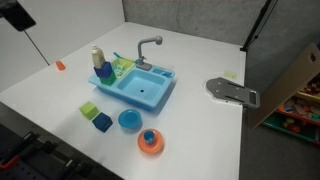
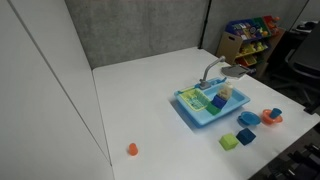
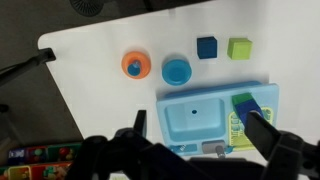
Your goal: Place the small, white bottle on the table
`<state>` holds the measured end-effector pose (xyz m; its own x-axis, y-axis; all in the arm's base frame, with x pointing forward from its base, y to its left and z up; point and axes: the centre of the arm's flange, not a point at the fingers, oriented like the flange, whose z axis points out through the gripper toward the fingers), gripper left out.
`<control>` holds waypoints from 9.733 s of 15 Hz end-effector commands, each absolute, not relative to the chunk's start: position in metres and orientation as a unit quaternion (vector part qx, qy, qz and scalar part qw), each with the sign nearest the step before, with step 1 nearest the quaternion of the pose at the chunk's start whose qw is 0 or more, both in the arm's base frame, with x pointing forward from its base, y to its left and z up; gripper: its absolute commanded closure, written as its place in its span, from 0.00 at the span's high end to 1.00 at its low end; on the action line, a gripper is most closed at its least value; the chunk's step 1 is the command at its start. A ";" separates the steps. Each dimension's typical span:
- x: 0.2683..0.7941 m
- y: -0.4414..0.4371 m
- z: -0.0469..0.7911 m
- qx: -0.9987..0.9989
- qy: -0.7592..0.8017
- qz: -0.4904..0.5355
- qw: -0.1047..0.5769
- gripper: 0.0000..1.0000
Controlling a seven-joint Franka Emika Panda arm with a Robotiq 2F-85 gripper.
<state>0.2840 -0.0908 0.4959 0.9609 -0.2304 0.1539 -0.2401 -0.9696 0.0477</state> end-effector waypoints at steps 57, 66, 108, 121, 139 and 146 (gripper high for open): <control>0.533 0.009 0.298 0.995 -0.008 0.030 -0.097 1.00; 0.541 0.012 0.285 0.995 -0.010 0.018 -0.098 0.34; 0.507 -0.263 0.340 0.957 -0.281 0.061 0.023 0.10; 0.506 -0.302 0.253 0.951 -0.308 0.008 0.036 0.10; 0.515 -0.331 0.139 0.931 -0.361 0.048 -0.003 0.09; 0.516 -0.336 0.098 0.927 -0.374 0.041 -0.014 0.09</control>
<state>0.5077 -0.3258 0.1107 0.7202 -0.6912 0.0599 -0.6910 -0.7223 -0.0282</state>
